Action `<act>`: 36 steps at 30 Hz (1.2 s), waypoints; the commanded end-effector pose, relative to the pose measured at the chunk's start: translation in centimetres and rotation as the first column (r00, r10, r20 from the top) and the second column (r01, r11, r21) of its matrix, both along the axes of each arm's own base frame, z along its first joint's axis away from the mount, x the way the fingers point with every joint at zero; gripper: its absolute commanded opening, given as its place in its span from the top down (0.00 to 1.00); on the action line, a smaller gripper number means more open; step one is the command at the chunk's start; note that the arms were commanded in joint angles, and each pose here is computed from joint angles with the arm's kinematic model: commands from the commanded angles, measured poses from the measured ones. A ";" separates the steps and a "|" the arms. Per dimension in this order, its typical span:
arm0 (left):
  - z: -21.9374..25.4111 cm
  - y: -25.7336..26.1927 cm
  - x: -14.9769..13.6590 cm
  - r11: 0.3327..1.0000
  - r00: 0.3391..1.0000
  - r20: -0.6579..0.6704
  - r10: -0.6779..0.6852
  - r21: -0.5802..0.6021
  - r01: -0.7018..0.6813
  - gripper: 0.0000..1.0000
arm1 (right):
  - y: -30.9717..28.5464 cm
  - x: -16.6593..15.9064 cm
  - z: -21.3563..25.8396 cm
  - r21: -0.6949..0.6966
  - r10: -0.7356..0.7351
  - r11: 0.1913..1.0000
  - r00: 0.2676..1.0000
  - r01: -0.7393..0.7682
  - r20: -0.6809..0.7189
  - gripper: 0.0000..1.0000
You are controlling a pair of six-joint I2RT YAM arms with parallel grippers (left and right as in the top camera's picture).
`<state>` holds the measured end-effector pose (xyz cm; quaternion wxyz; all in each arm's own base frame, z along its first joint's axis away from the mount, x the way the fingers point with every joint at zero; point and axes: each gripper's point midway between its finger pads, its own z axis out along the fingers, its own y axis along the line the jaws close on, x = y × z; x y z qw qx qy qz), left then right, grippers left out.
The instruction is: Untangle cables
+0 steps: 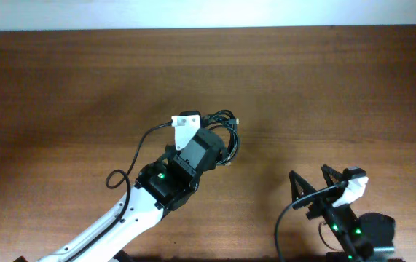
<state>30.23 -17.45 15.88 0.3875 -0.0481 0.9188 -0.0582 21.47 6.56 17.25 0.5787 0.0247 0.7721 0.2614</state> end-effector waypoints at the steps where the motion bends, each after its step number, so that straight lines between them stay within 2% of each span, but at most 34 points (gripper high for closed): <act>1: 0.3 -0.4 0.1 0.994 0.998 -0.006 0.056 -0.090 -0.056 1.00 | -0.2 -1.6 4.9 0.030 -0.013 0.999 1.000 0.013 -0.004 0.01; 4: 0.3 -0.4 0.1 0.980 0.992 -0.021 0.122 -0.157 -0.124 1.00 | -0.1 -1.5 5.6 0.029 -0.008 1.000 0.989 0.012 -0.146 0.01; 5: 0.3 -0.4 0.1 0.975 0.990 -0.026 0.138 -0.172 -0.140 0.96 | 0.3 -1.4 5.3 0.045 0.013 0.999 0.971 -0.002 -0.238 0.01; 7: 0.3 -0.4 0.1 0.973 0.989 -0.028 0.144 -0.179 -0.147 0.99 | 2.4 -1.0 6.3 0.118 0.147 0.987 0.927 -0.113 -0.344 0.01; 8: 0.3 -0.4 0.1 0.973 0.989 -0.028 0.144 -0.178 -0.147 1.00 | 4.4 -1.3 7.4 0.193 0.278 0.956 0.892 -0.220 -0.357 0.01; 9: 0.3 -0.3 0.0 0.973 0.989 -0.029 0.144 -0.177 -0.147 1.00 | 6.6 -2.0 8.3 0.303 0.446 0.887 0.819 -0.349 -0.362 0.01; 10: 0.3 -0.3 -0.1 0.973 0.989 -0.032 0.142 -0.177 -0.146 1.00 | 7.7 -2.4 8.2 0.374 0.530 0.837 0.762 -0.399 -0.373 0.01; 12: 1.5 -1.5 -1.2 0.955 0.995 -0.070 0.073 -0.283 -0.090 1.00 | 8.7 -2.3 7.3 0.496 0.608 0.777 0.666 -0.388 -0.432 0.01; 14: 3.1 -0.1 -1.3 0.947 0.994 -0.037 0.106 -0.302 -0.112 1.00 | 9.3 -2.1 6.1 0.576 0.659 0.734 0.581 -0.360 -0.477 0.02; 15: 3.2 0.8 -1.2 0.947 0.990 -0.033 0.134 -0.292 -0.138 1.00 | 9.4 -1.9 5.3 0.572 0.649 0.746 0.565 -0.342 -0.509 0.08; 17: 2.8 2.7 -0.8 0.931 0.976 -0.061 0.209 -0.292 -0.218 1.00 | 8.8 -0.5 2.0 0.462 0.497 0.859 0.574 -0.220 -0.651 0.10; 18: 2.6 3.2 -0.7 0.921 0.969 -0.074 0.236 -0.301 -0.248 1.00 | 8.5 0.2 1.4 0.417 0.442 0.889 0.592 -0.189 -0.674 0.11; 19: 2.5 3.6 -0.7 0.908 0.960 -0.089 0.265 -0.312 -0.280 1.00 | 8.5 1.6 1.4 0.345 0.386 0.917 0.655 -0.198 -0.650 0.11; 20: 2.4 3.7 -0.6 0.902 0.957 -0.094 0.274 -0.321 -0.290 1.00 | 9.3 2.8 2.6 0.318 0.396 0.915 0.711 -0.249 -0.581 0.11; 21: 2.4 3.7 -0.6 0.892 0.952 -0.101 0.287 -0.335 -0.305 1.00 | 10.2 3.5 3.3 0.312 0.405 0.910 0.736 -0.271 -0.543 0.11; 24: 2.5 3.3 -0.7 0.824 0.927 -0.152 0.343 -0.424 -0.375 1.00 | 12.4 3.6 2.5 0.318 0.389 0.917 0.716 -0.241 -0.580 0.11; 26: 2.2 1.9 -1.2 0.722 0.894 -0.266 0.361 -0.526 -0.449 1.00 | 12.5 4.4 2.5 0.338 0.359 0.923 0.724 -0.182 -0.589 0.11; 27: 2.0 1.2 -1.5 0.696 0.886 -0.310 0.345 -0.549 -0.463 1.00 | 12.2 4.8 2.3 0.331 0.331 0.931 0.733 -0.152 -0.594 0.11; 30: 1.9 -0.7 -2.5 0.694 0.895 -0.359 0.263 -0.575 -0.434 1.00 | 12.5 4.8 2.0 0.287 0.296 0.947 0.748 -0.147 -0.594 0.11; 34: 4.9 -4.5 -2.0 0.659 0.952 -0.262 0.159 -0.690 -0.299 1.00 | 13.0 5.2 1.2 0.153 0.223 0.974 0.797 -0.165 -0.561 0.11; 36: 5.9 -5.0 -1.4 0.636 0.962 -0.230 0.150 -0.722 -0.271 1.00 | 13.0 5.2 1.2 0.146 0.218 0.976 0.800 -0.163 -0.559 0.12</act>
